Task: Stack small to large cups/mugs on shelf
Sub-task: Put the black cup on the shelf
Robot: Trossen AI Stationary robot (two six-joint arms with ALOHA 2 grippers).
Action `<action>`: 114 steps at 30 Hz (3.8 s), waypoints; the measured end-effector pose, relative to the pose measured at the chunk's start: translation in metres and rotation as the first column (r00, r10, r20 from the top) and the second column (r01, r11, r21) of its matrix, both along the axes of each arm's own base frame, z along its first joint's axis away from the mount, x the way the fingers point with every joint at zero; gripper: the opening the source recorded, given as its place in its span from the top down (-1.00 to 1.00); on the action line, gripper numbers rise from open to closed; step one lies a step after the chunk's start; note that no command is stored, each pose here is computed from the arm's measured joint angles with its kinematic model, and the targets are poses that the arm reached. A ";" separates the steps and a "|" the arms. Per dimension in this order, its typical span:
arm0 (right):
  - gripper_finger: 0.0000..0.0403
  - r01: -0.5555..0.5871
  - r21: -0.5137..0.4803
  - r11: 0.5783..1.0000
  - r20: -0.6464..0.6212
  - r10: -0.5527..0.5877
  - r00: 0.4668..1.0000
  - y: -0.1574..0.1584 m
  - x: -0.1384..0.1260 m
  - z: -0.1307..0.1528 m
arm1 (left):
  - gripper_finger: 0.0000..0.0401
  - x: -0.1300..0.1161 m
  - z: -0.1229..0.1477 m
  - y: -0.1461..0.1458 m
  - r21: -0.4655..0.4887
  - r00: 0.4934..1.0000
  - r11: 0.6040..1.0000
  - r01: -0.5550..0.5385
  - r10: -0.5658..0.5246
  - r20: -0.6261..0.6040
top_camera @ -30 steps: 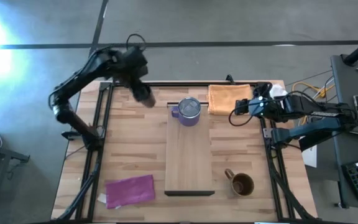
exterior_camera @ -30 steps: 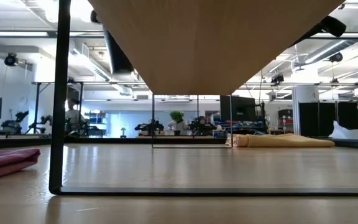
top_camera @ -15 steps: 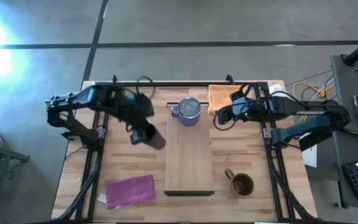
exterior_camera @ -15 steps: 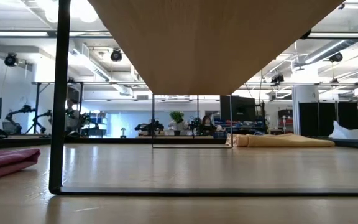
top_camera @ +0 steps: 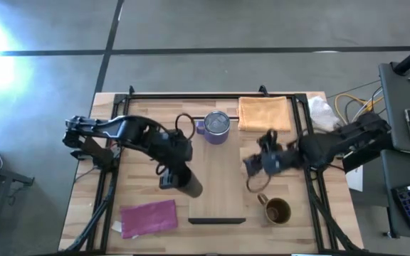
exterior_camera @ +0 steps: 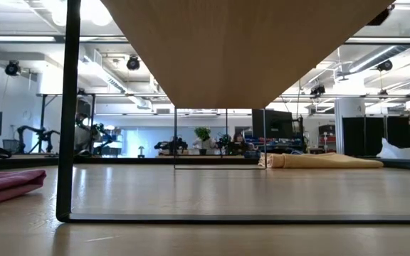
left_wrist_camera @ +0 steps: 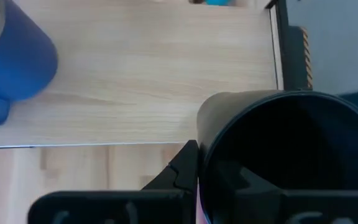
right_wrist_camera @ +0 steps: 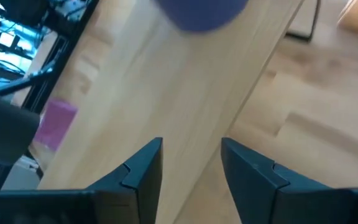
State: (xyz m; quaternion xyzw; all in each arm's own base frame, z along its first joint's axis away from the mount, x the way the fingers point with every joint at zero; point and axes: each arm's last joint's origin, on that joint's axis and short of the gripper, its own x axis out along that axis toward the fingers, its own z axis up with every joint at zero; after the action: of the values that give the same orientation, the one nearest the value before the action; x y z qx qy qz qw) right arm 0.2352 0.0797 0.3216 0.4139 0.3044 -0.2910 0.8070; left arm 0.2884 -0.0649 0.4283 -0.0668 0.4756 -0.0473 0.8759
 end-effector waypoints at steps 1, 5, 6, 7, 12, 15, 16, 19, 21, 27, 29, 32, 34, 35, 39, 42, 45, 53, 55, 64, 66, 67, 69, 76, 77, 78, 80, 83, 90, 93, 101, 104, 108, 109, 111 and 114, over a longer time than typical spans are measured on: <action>0.24 0.004 0.000 1.000 0.000 -0.004 1.000 0.008 0.000 -0.003 | 1.00 0.002 0.000 -0.003 -0.009 1.000 1.000 0.002 -0.001 0.016; 0.24 -0.012 0.020 1.000 0.004 0.012 1.000 0.031 0.001 -0.011 | 1.00 0.014 0.005 -0.014 -0.046 0.991 0.999 0.016 -0.009 0.133; 0.24 -0.025 0.026 0.999 0.014 0.024 1.000 0.035 0.002 -0.012 | 1.00 0.018 0.006 -0.016 -0.058 0.987 0.998 0.019 -0.009 0.162; 0.24 -0.040 0.031 0.999 0.027 0.039 0.999 0.040 0.003 -0.013 | 1.00 0.023 0.006 -0.018 -0.076 0.983 0.997 0.020 -0.006 0.184; 0.24 -0.094 0.007 0.996 0.116 0.092 0.989 0.055 0.011 -0.012 | 1.00 0.050 -0.010 -0.025 -0.083 0.992 0.996 0.022 -0.011 0.130; 0.24 -0.107 -0.009 0.994 0.146 0.107 0.983 0.058 0.014 -0.011 | 1.00 0.062 -0.026 -0.028 -0.054 0.999 0.998 0.012 -0.009 0.047; 0.24 -0.113 -0.014 0.993 0.146 0.114 0.983 0.059 0.014 -0.011 | 1.00 0.066 -0.030 -0.029 -0.043 0.999 0.999 0.011 -0.009 0.032; 0.24 -0.129 -0.006 0.992 0.167 0.128 0.978 0.062 0.015 -0.009 | 1.00 0.074 -0.039 -0.030 0.000 1.000 1.000 0.009 -0.009 0.004; 0.25 -0.146 0.004 0.989 0.185 0.143 0.972 0.066 0.014 -0.008 | 1.00 0.079 -0.042 -0.031 0.002 1.000 1.000 0.009 -0.009 0.002; 0.50 -0.188 0.014 0.982 0.215 0.181 0.960 0.084 0.016 -0.013 | 1.00 0.081 -0.038 -0.032 0.007 1.000 1.000 0.020 -0.020 0.019; 0.66 -0.188 0.013 0.982 0.223 0.180 0.958 0.088 0.019 -0.016 | 1.00 0.080 -0.037 -0.031 0.010 0.999 1.000 0.025 -0.025 0.021; 0.89 -0.188 0.004 0.982 0.248 0.181 0.952 0.094 0.027 -0.021 | 1.00 0.079 -0.036 -0.030 0.000 0.999 1.000 0.028 -0.028 0.023; 0.93 -0.191 -0.003 0.982 0.265 0.185 0.946 0.098 0.033 -0.024 | 1.00 0.079 -0.036 -0.030 -0.002 0.999 1.000 0.029 -0.029 0.022; 0.94 -0.188 -0.001 0.982 0.271 0.181 0.945 0.098 0.036 -0.026 | 1.00 0.079 -0.037 -0.030 -0.002 0.999 1.000 0.029 -0.029 0.020; 0.95 -0.183 -0.001 0.983 0.272 0.177 0.946 0.102 0.043 -0.034 | 1.00 0.079 -0.037 -0.030 -0.005 0.999 1.000 0.031 -0.031 0.018; 0.96 -0.176 0.007 0.984 0.268 0.168 0.949 0.105 0.047 -0.039 | 1.00 0.079 -0.037 -0.030 -0.006 0.999 0.999 0.031 -0.031 0.019; 0.96 -0.169 0.014 0.985 0.260 0.160 0.952 0.107 0.050 -0.044 | 1.00 0.079 -0.037 -0.030 -0.013 0.999 1.000 0.028 -0.028 0.019; 0.96 -0.166 0.023 0.986 0.263 0.154 0.952 0.109 0.053 -0.047 | 0.93 0.085 -0.035 -0.032 -0.048 0.998 0.999 0.022 -0.019 0.068; 0.96 -0.164 0.026 0.986 0.266 0.151 0.952 0.109 0.053 -0.047 | 0.85 0.086 -0.034 -0.033 -0.060 0.996 0.998 0.026 -0.020 0.087; 0.96 -0.165 0.022 0.986 0.262 0.154 0.953 0.109 0.053 -0.047 | 0.53 0.086 -0.034 -0.033 -0.062 0.997 0.998 0.023 -0.018 0.080; 0.96 -0.166 0.020 0.986 0.261 0.155 0.953 0.109 0.053 -0.047 | 0.51 0.086 -0.034 -0.033 -0.069 0.997 0.997 0.019 -0.014 0.078; 0.96 -0.167 0.019 0.986 0.260 0.156 0.953 0.109 0.053 -0.047 | 0.50 0.086 -0.034 -0.033 -0.071 0.997 0.997 0.017 -0.012 0.077; 0.96 -0.167 0.018 0.986 0.260 0.157 0.953 0.109 0.053 -0.047 | 0.50 0.086 -0.034 -0.033 -0.073 0.997 0.997 0.016 -0.011 0.076; 0.96 -0.182 0.018 0.983 0.252 0.171 0.952 0.111 0.051 -0.048 | 0.50 0.086 -0.034 -0.033 -0.075 0.997 0.997 0.016 -0.011 0.076; 0.96 -0.184 0.017 0.983 0.250 0.174 0.952 0.112 0.051 -0.048 | 0.50 0.086 -0.034 -0.033 -0.075 0.997 0.997 0.016 -0.011 0.075; 0.96 -0.186 0.017 0.982 0.249 0.176 0.952 0.112 0.050 -0.048 | 0.50 0.086 -0.035 -0.033 -0.074 0.997 0.997 0.016 -0.010 0.075; 0.96 -0.190 0.014 0.982 0.243 0.181 0.953 0.113 0.049 -0.048 | 0.50 0.086 -0.035 -0.032 -0.067 0.997 0.998 0.011 -0.006 0.075; 0.96 -0.195 0.006 0.981 0.229 0.189 0.955 0.114 0.046 -0.048 | 0.50 0.083 -0.031 -0.032 -0.069 0.997 0.998 0.011 -0.005 0.083; 0.96 -0.224 -0.033 0.974 0.231 0.226 0.947 0.109 0.037 -0.036 | 0.50 0.063 -0.008 -0.026 -0.081 0.989 0.997 0.008 0.004 0.145; 0.96 -0.220 -0.052 0.974 0.200 0.226 0.953 0.102 0.027 -0.029 | 0.50 0.053 -0.001 -0.022 -0.054 0.988 0.998 -0.018 0.026 0.151; 0.96 -0.113 -0.085 0.990 0.192 0.127 0.973 0.076 -0.011 -0.001 | 0.50 0.025 -0.004 -0.013 0.037 0.998 0.997 -0.065 0.064 0.023; 0.96 -0.103 -0.089 0.991 0.216 0.121 0.969 0.074 -0.014 0.004 | 0.50 0.031 -0.019 -0.016 0.045 0.998 0.997 -0.059 0.059 -0.003; 0.96 -0.104 -0.097 0.990 0.204 0.122 0.971 0.075 -0.012 0.000 | 0.50 0.043 -0.038 -0.021 0.032 0.998 0.998 -0.057 0.057 0.011; 0.96 -0.103 -0.098 0.990 0.199 0.121 0.973 0.076 -0.011 -0.001 | 0.50 0.045 -0.042 -0.022 0.025 0.998 0.998 -0.064 0.063 0.007; 0.96 -0.097 -0.095 0.991 0.192 0.114 0.975 0.078 -0.009 -0.004 | 0.50 0.047 -0.048 -0.023 0.017 0.998 0.998 -0.066 0.066 -0.002; 0.96 -0.097 -0.097 0.991 0.180 0.114 0.977 0.079 -0.008 -0.008 | 0.50 0.050 -0.055 -0.024 -0.013 0.999 0.998 -0.054 0.054 0.003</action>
State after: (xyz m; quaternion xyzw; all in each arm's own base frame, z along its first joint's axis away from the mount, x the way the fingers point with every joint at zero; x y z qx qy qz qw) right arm 0.2277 0.1587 0.3139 0.3867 0.2366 -0.2211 0.8635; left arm 0.3388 -0.0893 0.3737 -0.0850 0.4719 -0.0267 0.8771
